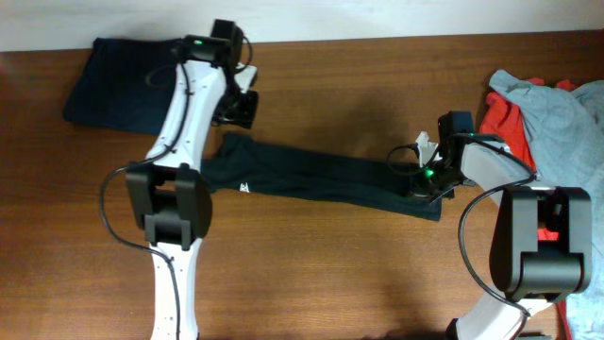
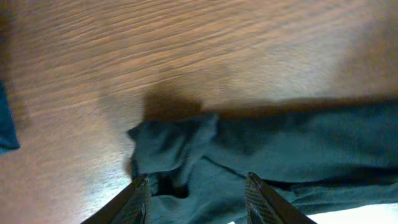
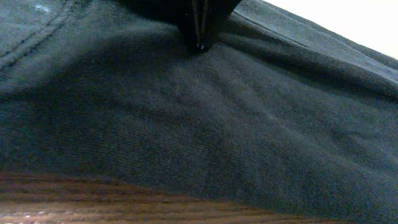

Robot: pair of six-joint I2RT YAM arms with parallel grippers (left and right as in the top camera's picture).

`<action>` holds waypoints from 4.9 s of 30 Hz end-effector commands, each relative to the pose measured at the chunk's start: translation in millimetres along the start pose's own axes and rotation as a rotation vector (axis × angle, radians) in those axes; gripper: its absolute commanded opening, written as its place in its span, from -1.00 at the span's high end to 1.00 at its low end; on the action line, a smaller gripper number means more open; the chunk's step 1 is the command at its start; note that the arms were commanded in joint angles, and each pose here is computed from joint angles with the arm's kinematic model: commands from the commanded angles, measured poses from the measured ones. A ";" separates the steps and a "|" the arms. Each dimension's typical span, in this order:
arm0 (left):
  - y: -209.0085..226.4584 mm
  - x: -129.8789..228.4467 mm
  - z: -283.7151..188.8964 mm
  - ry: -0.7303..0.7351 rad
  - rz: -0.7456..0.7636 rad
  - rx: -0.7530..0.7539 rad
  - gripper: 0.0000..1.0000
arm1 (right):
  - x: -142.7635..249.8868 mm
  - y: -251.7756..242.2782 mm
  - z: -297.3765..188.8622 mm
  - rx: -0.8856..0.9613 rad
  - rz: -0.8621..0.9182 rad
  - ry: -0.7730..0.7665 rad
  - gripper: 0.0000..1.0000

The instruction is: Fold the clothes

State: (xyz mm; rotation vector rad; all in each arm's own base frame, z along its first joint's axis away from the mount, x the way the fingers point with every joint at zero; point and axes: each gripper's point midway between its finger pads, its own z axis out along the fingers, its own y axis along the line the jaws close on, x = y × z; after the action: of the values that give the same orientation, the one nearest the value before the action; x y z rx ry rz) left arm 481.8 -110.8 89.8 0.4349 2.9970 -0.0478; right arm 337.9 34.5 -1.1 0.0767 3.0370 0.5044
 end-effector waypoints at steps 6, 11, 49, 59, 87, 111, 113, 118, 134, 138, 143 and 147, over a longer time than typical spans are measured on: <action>-2.9 4.8 13.4 0.054 0.121 -0.120 0.15 | 20.3 -16.2 12.9 0.080 0.011 0.066 0.92; -1.9 9.1 29.2 0.093 0.126 -0.131 0.17 | 20.5 -16.3 12.9 0.080 0.011 0.067 0.92; 57.2 5.7 61.7 0.100 -0.121 -0.307 0.70 | 19.6 -16.4 13.0 0.080 0.010 0.063 0.92; 102.6 20.8 62.6 0.122 -0.271 -0.231 0.56 | 19.6 -16.5 13.0 0.081 0.010 0.063 0.92; 65.9 -22.9 54.4 -0.024 -0.392 0.200 0.39 | 16.9 -16.5 13.2 0.080 0.006 0.052 0.92; 134.1 24.1 55.9 0.116 -0.513 0.066 0.70 | 17.9 -16.5 13.1 0.080 0.008 0.056 0.92; 135.6 20.3 40.0 0.090 -0.513 0.063 0.72 | 17.8 -16.5 13.1 0.080 0.008 0.056 0.92; 130.1 5.8 -2.8 -0.011 -0.503 0.083 0.69 | 18.8 -15.8 13.1 0.077 0.025 0.059 0.92; 66.5 -17.7 -56.4 -0.120 -0.326 0.025 0.94 | -24.2 33.0 -36.0 -0.108 -0.027 0.007 0.81; 45.9 -19.4 -54.0 -0.108 -0.294 0.043 0.94 | -35.1 53.5 -40.5 -0.161 -0.102 -0.029 0.67; 36.3 -4.2 -26.4 0.006 -0.291 0.064 1.00 | -33.6 88.7 -27.8 -0.161 -0.286 -0.035 0.67; 24.5 8.1 -7.9 0.090 -0.294 0.115 0.99 | -34.4 109.6 -15.5 -0.094 -0.387 -0.050 0.67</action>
State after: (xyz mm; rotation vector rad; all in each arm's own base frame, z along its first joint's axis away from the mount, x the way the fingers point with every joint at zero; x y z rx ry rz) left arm 489.3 -81.7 101.9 0.0031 3.0872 -0.1835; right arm 374.3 114.1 53.0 -0.3575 2.8873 0.6599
